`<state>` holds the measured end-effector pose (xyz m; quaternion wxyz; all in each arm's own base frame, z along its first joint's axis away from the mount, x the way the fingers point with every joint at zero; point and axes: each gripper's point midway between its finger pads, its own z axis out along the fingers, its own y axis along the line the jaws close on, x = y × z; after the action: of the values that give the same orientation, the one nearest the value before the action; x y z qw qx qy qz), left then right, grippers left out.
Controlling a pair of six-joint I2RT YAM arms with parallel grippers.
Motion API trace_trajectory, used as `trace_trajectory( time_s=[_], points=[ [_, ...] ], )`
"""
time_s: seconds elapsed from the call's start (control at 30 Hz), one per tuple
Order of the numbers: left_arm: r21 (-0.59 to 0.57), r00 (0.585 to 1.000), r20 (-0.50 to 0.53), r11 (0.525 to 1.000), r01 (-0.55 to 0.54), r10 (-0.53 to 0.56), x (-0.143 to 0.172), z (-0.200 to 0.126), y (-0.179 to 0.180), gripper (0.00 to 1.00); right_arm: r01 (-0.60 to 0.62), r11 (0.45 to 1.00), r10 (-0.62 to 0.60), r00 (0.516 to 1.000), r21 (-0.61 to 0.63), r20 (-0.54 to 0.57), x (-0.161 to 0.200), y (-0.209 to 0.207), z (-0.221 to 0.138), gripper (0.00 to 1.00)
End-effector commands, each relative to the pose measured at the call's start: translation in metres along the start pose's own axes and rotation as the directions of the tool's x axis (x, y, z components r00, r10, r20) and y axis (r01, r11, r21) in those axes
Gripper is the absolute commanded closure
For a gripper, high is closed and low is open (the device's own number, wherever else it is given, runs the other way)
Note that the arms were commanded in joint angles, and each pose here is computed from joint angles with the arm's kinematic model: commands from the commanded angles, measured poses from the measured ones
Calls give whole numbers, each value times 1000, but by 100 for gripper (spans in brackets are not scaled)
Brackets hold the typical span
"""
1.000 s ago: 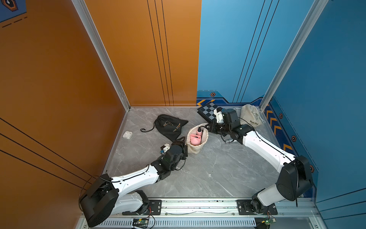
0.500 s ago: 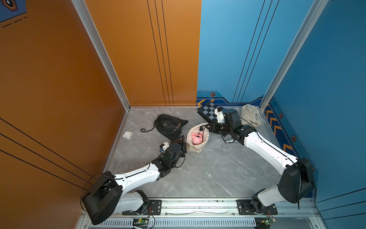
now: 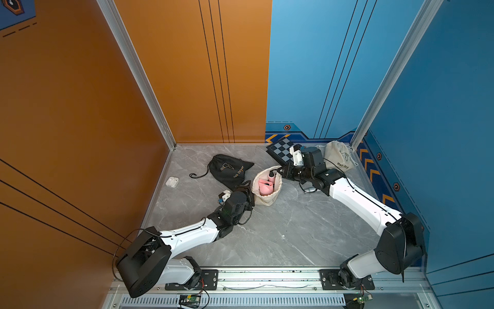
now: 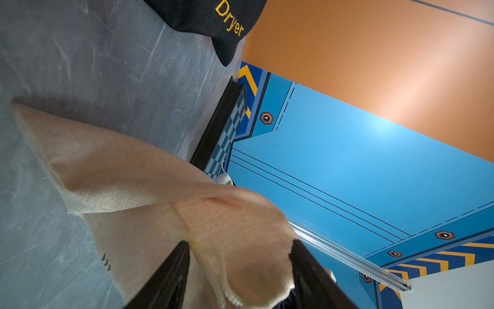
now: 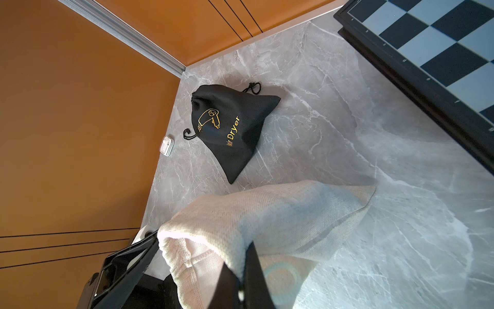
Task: Pack away hair dryers
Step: Pull the drawstrings on both sides of the drawstring bag.
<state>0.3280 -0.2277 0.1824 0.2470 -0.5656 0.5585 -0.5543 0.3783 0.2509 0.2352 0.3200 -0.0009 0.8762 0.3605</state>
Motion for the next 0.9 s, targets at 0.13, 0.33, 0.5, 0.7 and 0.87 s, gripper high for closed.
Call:
trace_trajectory(
  time_s=[0.13,0.33,0.5,0.7,0.87],
  points=[
    [-11,999,-37,1000,2,-2,9,-9,8,36,12,999,-9,998,-37,66,-16,10,-11,100],
    [-41,1000,-23,999,15,-15,4,-9,24,35,11,999,-9,998,-40,65,-16,11,-11,100],
    [-23,999,-9,999,33,-33,0,-3,23,35,11,999,-8,998,-42,66,-16,12,-11,100],
    [20,999,-16,998,51,-51,0,9,10,39,10,999,-7,998,-42,66,-15,12,-12,100],
    [49,998,-2,996,68,-68,-9,15,4,52,8,999,-5,998,-40,67,-15,11,-12,100]
  ],
)
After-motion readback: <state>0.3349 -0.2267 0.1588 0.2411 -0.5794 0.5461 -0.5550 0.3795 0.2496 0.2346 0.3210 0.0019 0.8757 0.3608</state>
